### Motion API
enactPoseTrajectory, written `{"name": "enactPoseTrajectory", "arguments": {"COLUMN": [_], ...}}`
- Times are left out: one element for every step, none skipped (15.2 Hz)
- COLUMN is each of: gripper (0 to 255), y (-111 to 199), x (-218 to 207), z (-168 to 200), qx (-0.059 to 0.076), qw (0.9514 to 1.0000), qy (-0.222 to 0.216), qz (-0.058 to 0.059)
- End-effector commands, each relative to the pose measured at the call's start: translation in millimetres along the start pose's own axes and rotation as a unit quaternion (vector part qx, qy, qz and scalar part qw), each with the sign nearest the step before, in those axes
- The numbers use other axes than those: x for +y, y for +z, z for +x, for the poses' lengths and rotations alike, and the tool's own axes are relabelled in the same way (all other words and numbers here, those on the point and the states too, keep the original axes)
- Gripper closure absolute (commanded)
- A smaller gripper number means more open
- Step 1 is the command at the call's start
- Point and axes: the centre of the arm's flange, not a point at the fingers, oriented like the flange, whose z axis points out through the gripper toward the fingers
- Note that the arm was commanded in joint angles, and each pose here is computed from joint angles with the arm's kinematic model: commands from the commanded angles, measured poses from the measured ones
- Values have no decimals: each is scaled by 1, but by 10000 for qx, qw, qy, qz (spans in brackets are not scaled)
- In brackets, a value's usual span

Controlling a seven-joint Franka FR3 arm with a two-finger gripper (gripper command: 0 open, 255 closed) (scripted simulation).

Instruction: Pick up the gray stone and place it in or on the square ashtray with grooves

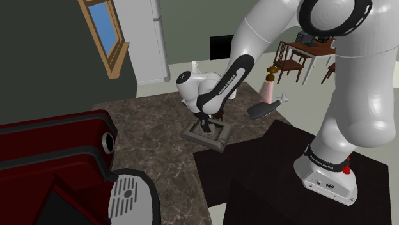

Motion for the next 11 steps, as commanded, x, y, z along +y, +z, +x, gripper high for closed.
{"name": "enactPoseTrajectory", "arguments": {"gripper": [0,0,0,0,0,0,0,0,0,0,0], "y": [-20,-33,-44,-44,-44,-44,-44,-44,-44,-44,-44], "x": [0,0,0,0,0,0,0,0,0,0,0], "z": [-1,-1,-1,-1,-1,-1,-1,-1,-1,-1,-1], "qx": [-1,-1,-1,-1,-1,-1,-1,-1,-1,-1,-1], "qw": [10000,10000,10000,10000,10000,10000,10000,10000,10000,10000,10000], "qy": [0,0,0,0,0,0,0,0,0,0,0], "qz": [0,0,0,0,0,0,0,0,0,0,0]}}
